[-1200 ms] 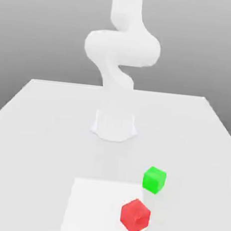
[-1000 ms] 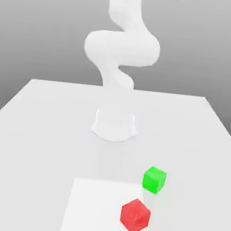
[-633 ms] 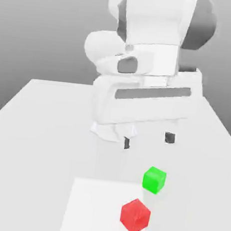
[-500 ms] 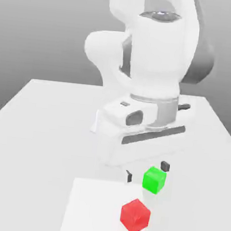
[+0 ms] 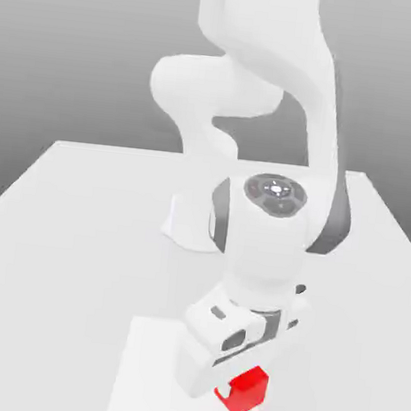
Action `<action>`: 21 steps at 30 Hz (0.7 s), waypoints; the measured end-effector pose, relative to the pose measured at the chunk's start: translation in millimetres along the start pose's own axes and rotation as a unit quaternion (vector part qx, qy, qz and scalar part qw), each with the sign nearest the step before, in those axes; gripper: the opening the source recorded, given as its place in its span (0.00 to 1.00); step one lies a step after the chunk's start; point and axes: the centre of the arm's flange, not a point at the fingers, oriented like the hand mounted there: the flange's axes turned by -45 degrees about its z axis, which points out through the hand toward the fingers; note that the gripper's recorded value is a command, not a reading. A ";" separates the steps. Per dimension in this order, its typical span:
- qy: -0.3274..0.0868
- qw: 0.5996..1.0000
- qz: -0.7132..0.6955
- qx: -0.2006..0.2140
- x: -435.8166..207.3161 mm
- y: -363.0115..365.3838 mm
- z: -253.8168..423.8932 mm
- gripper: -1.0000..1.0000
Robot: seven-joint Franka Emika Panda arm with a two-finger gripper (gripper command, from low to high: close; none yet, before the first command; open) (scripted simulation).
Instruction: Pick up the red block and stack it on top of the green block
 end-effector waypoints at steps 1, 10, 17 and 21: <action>0.000 1.000 0.000 0.000 0.5 0.2 -8.1 0.00; 0.007 0.995 -0.102 0.015 -15.5 -64.9 -80.2 0.00; 0.004 0.970 -0.243 0.007 -68.8 -132.9 -97.7 0.00; 0.000 0.962 -0.275 0.000 -80.4 -144.6 -79.1 0.00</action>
